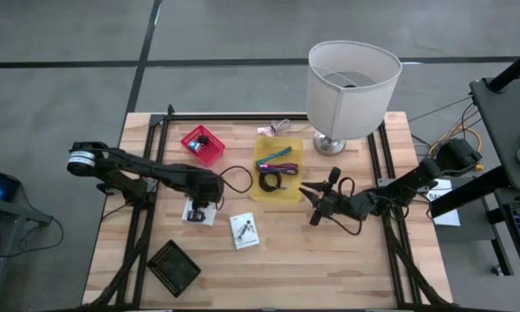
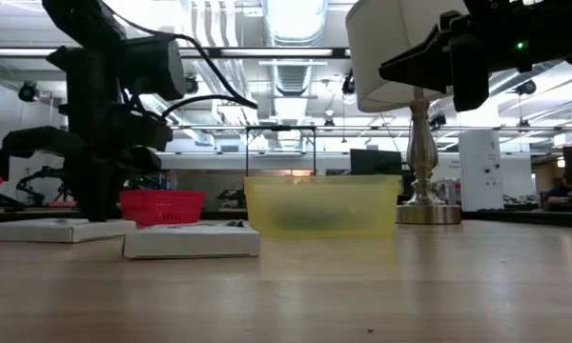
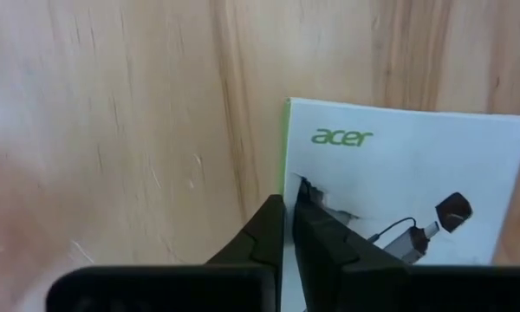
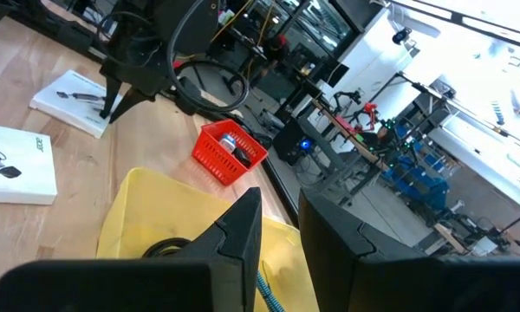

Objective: Pick and place items into bin
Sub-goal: Put the left white card reader box into the black bin

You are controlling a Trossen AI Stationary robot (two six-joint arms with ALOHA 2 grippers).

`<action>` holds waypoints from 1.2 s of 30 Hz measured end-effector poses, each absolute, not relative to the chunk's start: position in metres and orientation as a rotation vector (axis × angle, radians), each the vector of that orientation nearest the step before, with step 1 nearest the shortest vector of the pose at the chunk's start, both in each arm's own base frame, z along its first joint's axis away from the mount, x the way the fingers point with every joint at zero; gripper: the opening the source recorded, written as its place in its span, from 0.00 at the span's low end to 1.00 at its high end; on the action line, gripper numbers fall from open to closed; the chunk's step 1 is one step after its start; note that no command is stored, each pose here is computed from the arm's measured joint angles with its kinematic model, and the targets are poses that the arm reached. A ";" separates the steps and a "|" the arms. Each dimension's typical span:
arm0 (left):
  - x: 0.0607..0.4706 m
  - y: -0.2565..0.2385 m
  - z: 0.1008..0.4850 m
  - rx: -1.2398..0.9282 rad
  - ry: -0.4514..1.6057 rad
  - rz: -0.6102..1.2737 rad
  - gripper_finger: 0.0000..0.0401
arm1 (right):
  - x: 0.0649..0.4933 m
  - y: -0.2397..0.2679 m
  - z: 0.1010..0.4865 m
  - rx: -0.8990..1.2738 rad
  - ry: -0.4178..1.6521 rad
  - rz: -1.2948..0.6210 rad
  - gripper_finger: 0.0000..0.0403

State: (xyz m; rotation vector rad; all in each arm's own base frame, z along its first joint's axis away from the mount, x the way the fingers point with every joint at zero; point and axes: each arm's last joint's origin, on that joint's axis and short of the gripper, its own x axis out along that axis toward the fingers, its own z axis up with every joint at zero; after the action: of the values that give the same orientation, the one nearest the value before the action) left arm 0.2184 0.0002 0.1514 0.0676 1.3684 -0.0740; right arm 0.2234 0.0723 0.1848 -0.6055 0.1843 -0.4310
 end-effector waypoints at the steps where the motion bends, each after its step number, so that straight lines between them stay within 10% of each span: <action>1: 0.220 0.000 0.153 0.064 1.363 -0.078 0.01 | 0.223 0.072 0.185 -0.606 0.184 -0.431 0.17; 36: 0.225 -0.094 0.249 -0.199 1.486 -0.305 0.00 | 0.223 0.072 0.185 -0.606 0.185 -0.431 0.17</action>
State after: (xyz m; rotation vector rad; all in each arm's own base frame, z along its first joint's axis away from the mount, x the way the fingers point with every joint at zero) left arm 0.2248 -0.0936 0.2491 -0.1992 1.4856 -0.3046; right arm 0.2234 0.0722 0.1847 -0.6059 0.1848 -0.4312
